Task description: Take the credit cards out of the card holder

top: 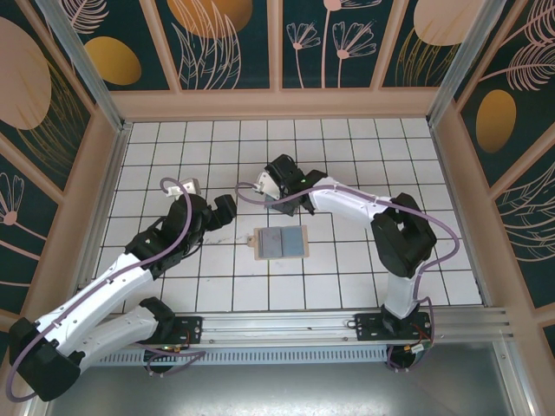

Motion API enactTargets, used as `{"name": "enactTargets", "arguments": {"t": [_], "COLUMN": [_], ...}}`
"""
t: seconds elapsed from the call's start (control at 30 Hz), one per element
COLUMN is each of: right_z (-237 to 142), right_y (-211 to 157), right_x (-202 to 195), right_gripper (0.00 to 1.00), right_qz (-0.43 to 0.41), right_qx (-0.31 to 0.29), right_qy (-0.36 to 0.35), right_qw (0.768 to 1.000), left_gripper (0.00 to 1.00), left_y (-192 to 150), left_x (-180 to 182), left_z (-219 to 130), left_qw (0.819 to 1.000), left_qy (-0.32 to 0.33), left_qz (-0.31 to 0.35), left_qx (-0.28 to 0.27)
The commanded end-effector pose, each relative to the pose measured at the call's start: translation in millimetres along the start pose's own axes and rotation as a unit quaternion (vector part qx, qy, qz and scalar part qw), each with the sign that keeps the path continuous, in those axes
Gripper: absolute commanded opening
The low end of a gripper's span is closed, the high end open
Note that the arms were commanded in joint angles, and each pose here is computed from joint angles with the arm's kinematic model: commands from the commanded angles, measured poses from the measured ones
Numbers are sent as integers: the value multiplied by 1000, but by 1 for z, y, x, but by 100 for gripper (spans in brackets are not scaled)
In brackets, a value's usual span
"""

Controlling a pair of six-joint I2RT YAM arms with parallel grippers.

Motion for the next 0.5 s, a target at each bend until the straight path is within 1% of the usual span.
{"name": "enactTargets", "arguments": {"t": [0.0,0.07,0.2,0.33,0.47], "right_z": [4,9,15,10,-1], "right_y": [4,2,-2,3,3], "right_x": [-5,-10,-24,-31,-33], "right_gripper": [19,23,23,25,29], "right_qz": [-1,7,35,58,90], "right_qx": [9,22,43,29,9], "right_qy": [-21,-40,-73,-76,-72], "right_qw": [1000,999,996,995,993], "left_gripper": [99,98,99,99,98], "left_y": [0,0,0,0,-2], "left_x": [6,6,6,7,7], "left_z": [-1,-1,-2,-2,-1], "left_qw": [1000,1000,1000,1000,1000], "left_qy": [13,12,10,11,7], "left_qz": [-4,-4,-6,-5,-3], "left_qx": [-6,-6,-6,-6,-2]}}
Point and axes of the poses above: each hand's point on the last joint's axis, 136 mm out from that joint toward the fingers, its own z axis out along the fingers, its own x axis along the line the jaws close on, y = z × x, the point moved 9 cm from there along -z, back along the fingers, and after that the axes turned 11 degrees about -z, right-handed, at the moved point
